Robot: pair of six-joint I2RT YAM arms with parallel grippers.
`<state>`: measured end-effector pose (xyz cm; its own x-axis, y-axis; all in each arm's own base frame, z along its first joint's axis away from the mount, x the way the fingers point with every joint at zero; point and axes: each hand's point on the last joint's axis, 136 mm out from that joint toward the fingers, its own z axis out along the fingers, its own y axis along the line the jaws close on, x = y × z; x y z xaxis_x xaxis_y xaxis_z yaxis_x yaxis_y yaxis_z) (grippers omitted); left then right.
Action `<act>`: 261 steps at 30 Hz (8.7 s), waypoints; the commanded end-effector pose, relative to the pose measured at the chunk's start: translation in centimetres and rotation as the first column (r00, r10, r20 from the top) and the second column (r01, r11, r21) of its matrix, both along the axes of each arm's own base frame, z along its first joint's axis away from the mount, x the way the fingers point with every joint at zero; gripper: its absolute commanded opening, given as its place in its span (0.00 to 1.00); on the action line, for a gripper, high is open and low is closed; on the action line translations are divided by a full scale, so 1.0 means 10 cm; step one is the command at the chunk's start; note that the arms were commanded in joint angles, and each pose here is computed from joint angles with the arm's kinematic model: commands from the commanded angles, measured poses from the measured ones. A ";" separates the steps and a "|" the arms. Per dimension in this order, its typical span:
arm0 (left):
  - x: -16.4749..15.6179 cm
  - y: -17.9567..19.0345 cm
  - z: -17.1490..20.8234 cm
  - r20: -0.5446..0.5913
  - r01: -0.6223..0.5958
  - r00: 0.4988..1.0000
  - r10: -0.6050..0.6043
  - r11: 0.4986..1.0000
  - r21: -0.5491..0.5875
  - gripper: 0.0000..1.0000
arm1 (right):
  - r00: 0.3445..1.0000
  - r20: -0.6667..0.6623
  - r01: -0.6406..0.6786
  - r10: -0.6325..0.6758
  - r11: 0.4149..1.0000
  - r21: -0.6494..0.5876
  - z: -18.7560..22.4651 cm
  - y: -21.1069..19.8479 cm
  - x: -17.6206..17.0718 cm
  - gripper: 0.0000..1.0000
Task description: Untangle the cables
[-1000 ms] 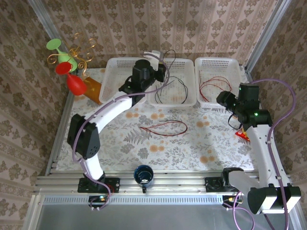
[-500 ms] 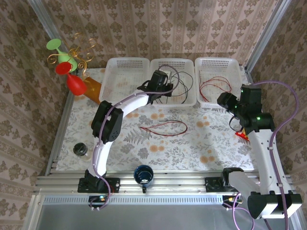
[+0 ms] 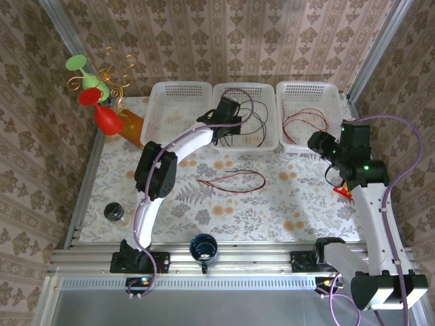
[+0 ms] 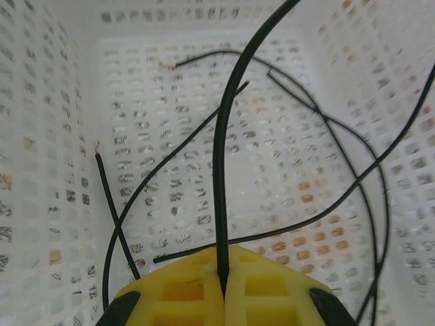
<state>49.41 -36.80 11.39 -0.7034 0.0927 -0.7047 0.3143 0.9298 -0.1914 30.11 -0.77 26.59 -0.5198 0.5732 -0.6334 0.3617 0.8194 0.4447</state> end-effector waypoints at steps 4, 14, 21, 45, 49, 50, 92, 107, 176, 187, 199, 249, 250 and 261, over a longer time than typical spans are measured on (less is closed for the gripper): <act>0.02 -0.02 -0.33 -0.087 0.000 0.996 0.005 0.999 0.052 0.00 | 1.000 -0.005 -0.012 0.012 1.000 0.017 0.04 0.03 -0.03 0.67; 0.04 -0.03 0.08 -0.001 0.013 1.000 -0.013 1.000 0.012 0.56 | 0.999 -0.021 -0.029 0.030 0.999 0.031 0.01 0.07 -0.02 0.66; 0.00 -0.04 0.72 0.130 0.044 0.991 -0.039 0.998 -0.035 0.70 | 0.997 -0.033 -0.063 0.065 0.995 0.074 -0.06 0.18 -0.07 0.66; -1.59 1.04 1.20 0.154 0.055 0.988 -0.032 0.987 -0.153 0.70 | 0.821 -0.448 -0.409 0.356 0.912 -0.025 -1.71 1.20 -0.36 0.38; -1.72 1.21 1.10 0.141 0.017 0.990 0.004 0.989 -0.149 0.70 | 0.789 -0.493 -0.455 0.368 0.888 -0.065 -1.89 1.34 -0.26 0.32; -1.75 1.25 1.09 0.140 0.010 0.990 0.011 0.989 -0.149 0.70 | 0.779 -0.507 -0.465 0.368 0.882 -0.075 -1.95 1.37 -0.22 0.32; -1.92 1.46 1.05 0.130 -0.039 0.990 0.060 0.987 -0.158 0.69 | 0.661 -0.664 -0.539 0.350 0.837 -0.096 -2.59 1.47 -0.20 0.05; -1.92 1.43 1.07 0.132 -0.018 0.991 0.036 0.990 -0.137 0.69 | 0.682 -0.585 -0.594 0.438 0.799 -0.095 -2.08 1.47 -0.46 0.28; -2.46 1.91 0.58 0.117 0.015 0.993 -0.006 0.998 -0.068 0.70 | 0.637 -0.733 0.321 -0.240 0.947 -0.031 -3.04 2.67 -0.56 0.02; -2.51 1.69 0.72 0.141 0.112 0.985 -0.095 0.987 -0.113 0.71 | 0.838 -0.546 0.192 -0.025 0.949 0.251 -2.31 2.81 -0.31 0.00; -2.41 1.45 1.51 0.175 0.272 0.957 -0.231 0.924 -0.269 0.70 | 0.954 -0.174 -0.164 0.245 0.910 0.382 -1.13 2.61 -0.34 0.00; -2.00 0.66 1.30 0.451 0.743 0.532 -0.717 0.651 0.157 0.38 | 0.378 0.429 -0.917 0.820 0.395 0.054 1.00 2.51 -0.62 0.00; -2.00 0.65 1.28 0.444 0.742 0.534 -0.719 0.651 0.161 0.27 | 0.394 0.421 -0.909 0.817 0.413 0.049 0.99 2.48 -0.61 0.00; -1.88 0.93 1.58 0.402 0.518 0.630 -0.664 0.746 0.419 0.00 | 0.698 0.110 -0.698 0.708 0.706 -0.116 0.56 1.70 -0.49 0.00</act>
<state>30.23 -29.18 25.26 -0.0204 0.5135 -0.8579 0.8677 0.4353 0.2399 25.10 20.15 34.02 -0.6599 0.0619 -0.7488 -0.5162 0.6868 0.5117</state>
